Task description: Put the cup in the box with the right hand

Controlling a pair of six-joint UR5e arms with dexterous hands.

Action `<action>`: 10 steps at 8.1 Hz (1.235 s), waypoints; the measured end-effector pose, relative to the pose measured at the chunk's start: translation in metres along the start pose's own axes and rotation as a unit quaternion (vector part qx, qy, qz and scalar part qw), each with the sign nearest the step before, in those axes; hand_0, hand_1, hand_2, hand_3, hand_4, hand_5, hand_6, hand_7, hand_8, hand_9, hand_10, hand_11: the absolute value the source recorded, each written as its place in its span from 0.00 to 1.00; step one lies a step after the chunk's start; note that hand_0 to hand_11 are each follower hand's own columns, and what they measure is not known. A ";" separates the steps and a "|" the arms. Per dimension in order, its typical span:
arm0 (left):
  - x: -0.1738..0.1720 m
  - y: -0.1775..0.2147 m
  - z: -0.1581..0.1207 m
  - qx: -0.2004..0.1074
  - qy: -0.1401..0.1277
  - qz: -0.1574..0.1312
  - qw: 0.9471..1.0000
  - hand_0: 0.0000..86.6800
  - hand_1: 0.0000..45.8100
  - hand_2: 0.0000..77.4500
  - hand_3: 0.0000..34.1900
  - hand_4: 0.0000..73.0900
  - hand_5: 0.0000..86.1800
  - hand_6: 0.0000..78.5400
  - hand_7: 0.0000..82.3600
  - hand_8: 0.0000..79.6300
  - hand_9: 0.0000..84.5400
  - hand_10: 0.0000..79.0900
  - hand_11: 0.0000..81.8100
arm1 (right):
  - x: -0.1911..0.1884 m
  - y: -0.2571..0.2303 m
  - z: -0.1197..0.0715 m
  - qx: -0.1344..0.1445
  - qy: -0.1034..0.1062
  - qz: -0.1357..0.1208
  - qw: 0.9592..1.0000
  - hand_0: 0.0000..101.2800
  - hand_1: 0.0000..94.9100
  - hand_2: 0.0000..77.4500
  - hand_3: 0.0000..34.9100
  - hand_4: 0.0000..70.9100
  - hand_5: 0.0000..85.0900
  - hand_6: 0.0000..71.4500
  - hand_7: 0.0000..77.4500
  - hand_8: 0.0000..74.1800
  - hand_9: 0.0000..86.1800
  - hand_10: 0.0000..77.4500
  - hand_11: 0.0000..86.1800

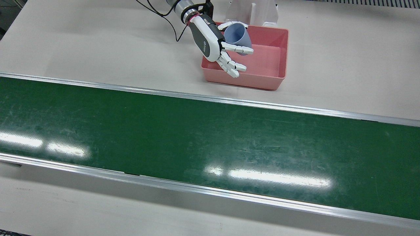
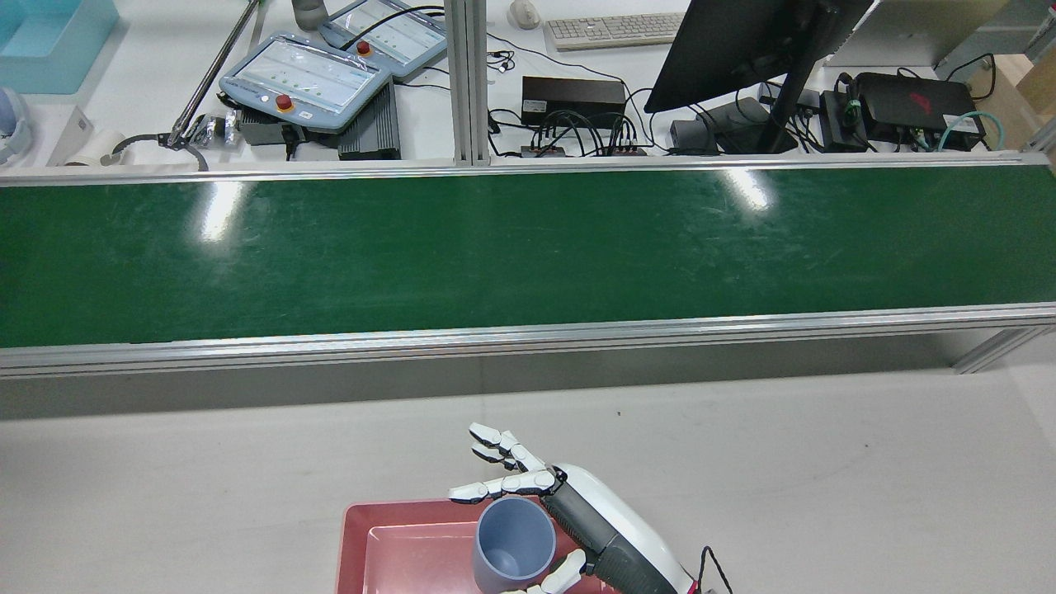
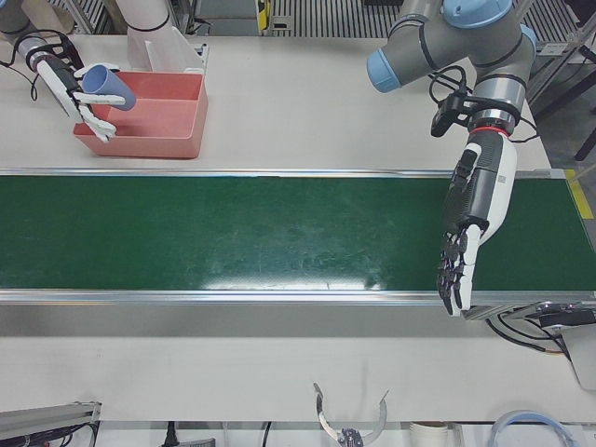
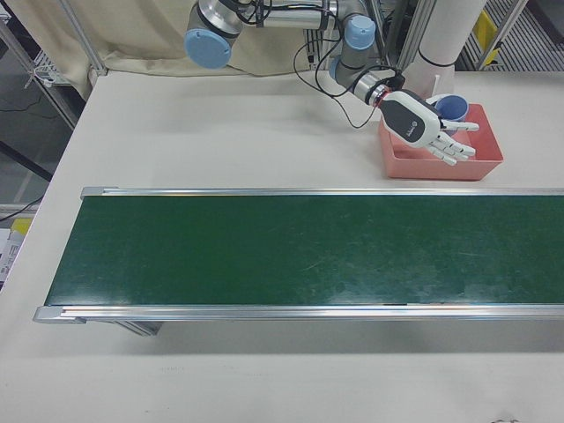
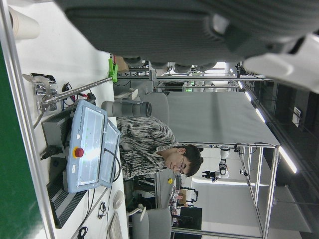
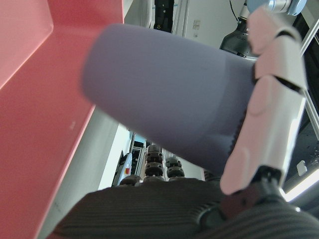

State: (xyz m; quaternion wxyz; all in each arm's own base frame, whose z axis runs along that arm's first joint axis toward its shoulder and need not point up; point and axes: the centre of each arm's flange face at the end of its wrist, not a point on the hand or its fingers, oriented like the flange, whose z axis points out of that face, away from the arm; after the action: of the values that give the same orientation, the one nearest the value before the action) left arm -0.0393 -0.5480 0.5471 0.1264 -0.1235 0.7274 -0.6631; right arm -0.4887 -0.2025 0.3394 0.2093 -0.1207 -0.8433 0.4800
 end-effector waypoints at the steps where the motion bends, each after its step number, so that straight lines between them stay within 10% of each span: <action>1: 0.000 0.000 0.000 0.000 0.000 0.000 1.000 0.00 0.01 0.01 0.00 0.01 0.01 0.00 0.01 0.00 0.00 0.00 0.00 | -0.001 0.004 0.000 -0.003 -0.002 0.005 1.000 0.53 0.17 0.27 0.00 0.32 0.04 0.05 0.17 0.12 0.16 0.01 0.03; 2: 0.000 0.000 0.000 0.000 0.000 0.000 1.000 0.00 0.01 0.01 0.00 0.01 0.01 0.01 0.01 0.00 0.00 0.00 0.00 | -0.005 0.009 0.001 -0.007 -0.005 0.009 1.000 0.53 0.18 0.04 0.00 0.32 0.04 0.05 0.08 0.10 0.18 0.00 0.01; 4: 0.000 0.000 0.000 0.000 0.000 0.000 1.000 0.00 0.01 0.01 0.00 0.01 0.01 0.00 0.01 0.00 0.00 0.00 0.00 | -0.041 0.018 0.008 -0.010 -0.024 0.007 1.000 0.52 0.10 0.01 0.00 0.34 0.05 0.05 0.16 0.11 0.16 0.00 0.01; 7: 0.000 -0.001 0.000 0.000 0.000 0.000 1.000 0.00 0.01 0.01 0.00 0.01 0.01 0.00 0.01 0.00 0.00 0.00 0.00 | -0.200 -0.023 0.026 0.022 -0.091 -0.043 0.995 0.52 0.18 0.08 0.00 0.35 0.04 0.07 0.22 0.12 0.19 0.00 0.01; 8: 0.000 -0.001 0.000 0.000 0.000 0.000 1.000 0.00 0.01 0.01 0.00 0.01 0.01 0.00 0.01 0.00 0.00 0.00 0.00 | -0.248 -0.056 0.026 0.042 -0.100 -0.039 0.993 0.52 0.18 0.16 0.00 0.34 0.06 0.06 0.22 0.12 0.19 0.00 0.01; 10: 0.000 -0.001 0.000 0.000 0.000 0.000 1.000 0.00 0.01 0.01 0.00 0.01 0.01 0.00 0.01 0.00 0.00 0.00 0.00 | -0.341 -0.147 0.008 0.106 -0.108 -0.022 0.988 0.56 0.16 0.01 0.00 0.51 0.07 0.08 0.23 0.12 0.20 0.00 0.01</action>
State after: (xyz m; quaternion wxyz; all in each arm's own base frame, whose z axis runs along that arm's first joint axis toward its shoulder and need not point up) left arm -0.0392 -0.5483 0.5477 0.1264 -0.1236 0.7274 -0.6631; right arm -0.1912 -0.4214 0.3817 0.1391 -0.0271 -0.8079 0.5721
